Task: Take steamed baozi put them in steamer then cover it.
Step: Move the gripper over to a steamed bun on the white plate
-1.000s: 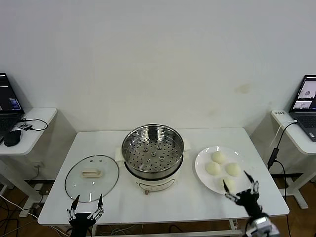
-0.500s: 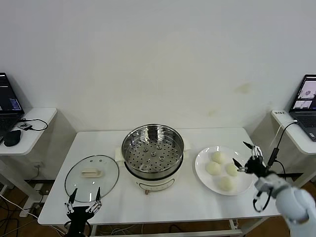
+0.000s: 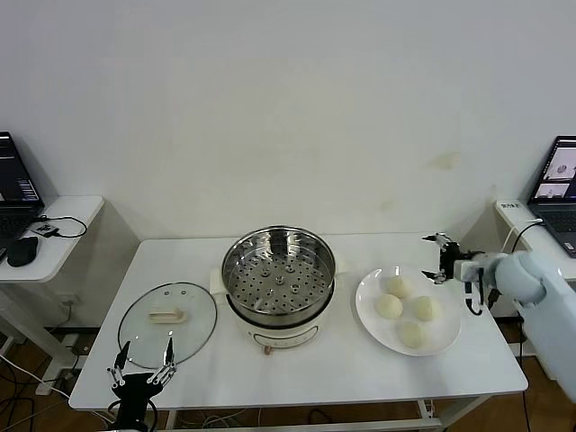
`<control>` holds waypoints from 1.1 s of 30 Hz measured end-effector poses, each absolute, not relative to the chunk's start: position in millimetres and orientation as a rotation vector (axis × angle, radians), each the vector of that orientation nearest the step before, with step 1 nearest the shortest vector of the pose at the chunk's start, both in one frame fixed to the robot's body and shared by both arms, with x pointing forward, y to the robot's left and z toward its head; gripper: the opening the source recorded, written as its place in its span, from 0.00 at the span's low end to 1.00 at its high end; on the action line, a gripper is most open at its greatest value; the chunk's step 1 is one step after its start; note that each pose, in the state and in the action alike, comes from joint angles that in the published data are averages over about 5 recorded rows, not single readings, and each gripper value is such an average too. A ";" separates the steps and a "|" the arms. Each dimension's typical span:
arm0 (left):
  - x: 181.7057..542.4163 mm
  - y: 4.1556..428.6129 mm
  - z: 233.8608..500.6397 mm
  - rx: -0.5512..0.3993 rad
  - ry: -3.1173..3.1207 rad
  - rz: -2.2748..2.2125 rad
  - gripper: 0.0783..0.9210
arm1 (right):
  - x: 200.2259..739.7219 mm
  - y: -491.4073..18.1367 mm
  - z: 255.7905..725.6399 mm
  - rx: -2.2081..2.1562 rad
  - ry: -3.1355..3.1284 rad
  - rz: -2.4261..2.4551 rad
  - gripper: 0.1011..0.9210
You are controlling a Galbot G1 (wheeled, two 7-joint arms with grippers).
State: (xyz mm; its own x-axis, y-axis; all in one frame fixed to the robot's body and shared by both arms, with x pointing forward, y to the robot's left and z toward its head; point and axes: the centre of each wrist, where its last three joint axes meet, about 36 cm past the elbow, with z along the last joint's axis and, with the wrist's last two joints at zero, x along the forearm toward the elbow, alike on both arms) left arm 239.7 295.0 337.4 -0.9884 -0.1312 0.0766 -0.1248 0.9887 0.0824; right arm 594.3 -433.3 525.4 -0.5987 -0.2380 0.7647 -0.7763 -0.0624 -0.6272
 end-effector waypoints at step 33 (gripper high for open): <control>241.5 309.3 338.2 0.248 -3.048 -0.135 0.88 | 660.4 -390.7 464.1 1.223 -1.475 1.572 0.83</control>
